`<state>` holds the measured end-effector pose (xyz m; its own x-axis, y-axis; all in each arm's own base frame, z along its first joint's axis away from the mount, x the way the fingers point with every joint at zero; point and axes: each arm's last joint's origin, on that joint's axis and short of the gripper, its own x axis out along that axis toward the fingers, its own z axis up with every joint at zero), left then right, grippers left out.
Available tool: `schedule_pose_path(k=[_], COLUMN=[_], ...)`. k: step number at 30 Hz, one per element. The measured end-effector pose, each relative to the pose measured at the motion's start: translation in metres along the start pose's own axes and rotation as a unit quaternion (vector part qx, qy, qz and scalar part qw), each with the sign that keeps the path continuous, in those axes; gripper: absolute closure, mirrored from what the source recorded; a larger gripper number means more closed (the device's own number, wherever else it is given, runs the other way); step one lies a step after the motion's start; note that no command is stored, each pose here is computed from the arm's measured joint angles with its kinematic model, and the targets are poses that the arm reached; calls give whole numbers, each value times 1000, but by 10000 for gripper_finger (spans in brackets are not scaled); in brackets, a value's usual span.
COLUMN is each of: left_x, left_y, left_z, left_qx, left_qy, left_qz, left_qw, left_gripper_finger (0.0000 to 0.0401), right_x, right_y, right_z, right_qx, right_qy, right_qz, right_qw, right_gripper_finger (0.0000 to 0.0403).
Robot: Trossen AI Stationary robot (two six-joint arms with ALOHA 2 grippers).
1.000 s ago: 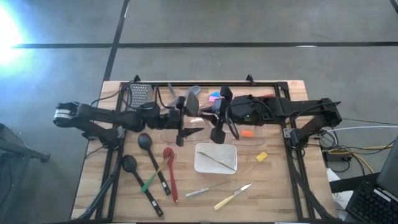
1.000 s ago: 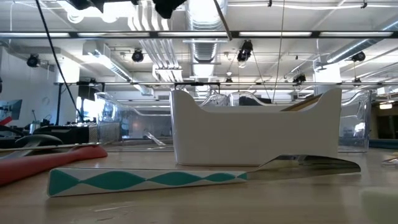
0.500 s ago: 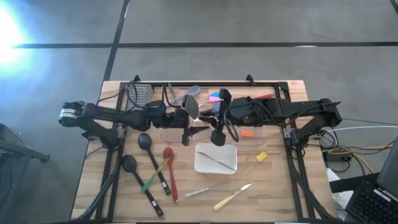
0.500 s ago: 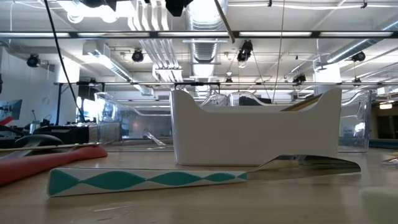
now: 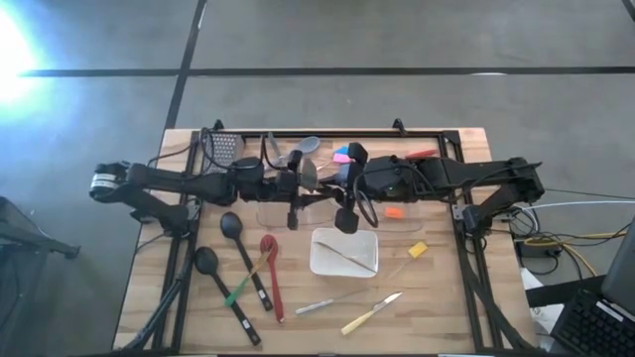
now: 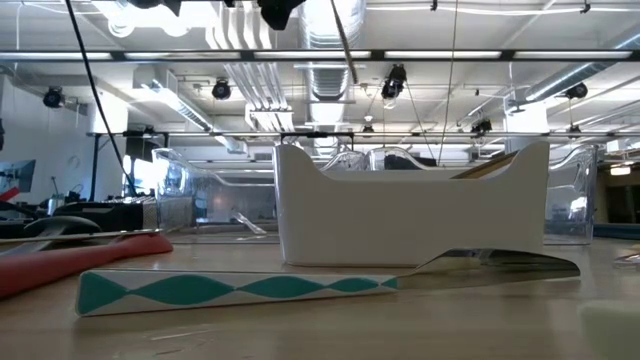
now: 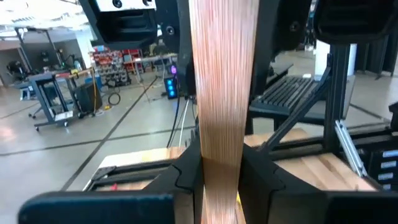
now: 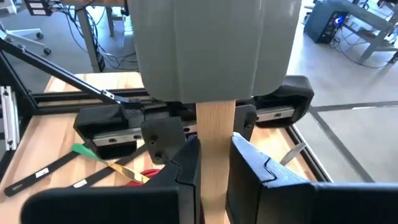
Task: Pick & Place Kitchen Items
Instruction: Put the gray spatula into the right transparent bin
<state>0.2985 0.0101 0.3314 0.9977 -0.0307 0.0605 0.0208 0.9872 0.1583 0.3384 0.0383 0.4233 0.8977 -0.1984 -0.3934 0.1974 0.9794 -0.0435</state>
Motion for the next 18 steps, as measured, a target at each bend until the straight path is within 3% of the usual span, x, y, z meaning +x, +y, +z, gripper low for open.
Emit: schedule_pose_path(k=[6,9,13,18], left_x=[-20,-37,-59,-72], left_y=[3,7,13,18], left_z=[8,18,40,61], left_qx=[37,50,66,92], left_qy=[41,85,159,253], left_qz=[3,6,20,15], left_qw=[998,995,985,963], left_gripper_finger=[333,333,333,333], right_x=[-13,-26,-40,-54], right_y=[-5,-10,-13,-16], right_z=[-1,-8,-23,-36], right_qx=[31,52,93,120], right_qy=[20,63,129,158], right_qz=[-7,-15,-35,-69], right_qw=[999,997,987,978], right_gripper_finger=[275,250,238,239])
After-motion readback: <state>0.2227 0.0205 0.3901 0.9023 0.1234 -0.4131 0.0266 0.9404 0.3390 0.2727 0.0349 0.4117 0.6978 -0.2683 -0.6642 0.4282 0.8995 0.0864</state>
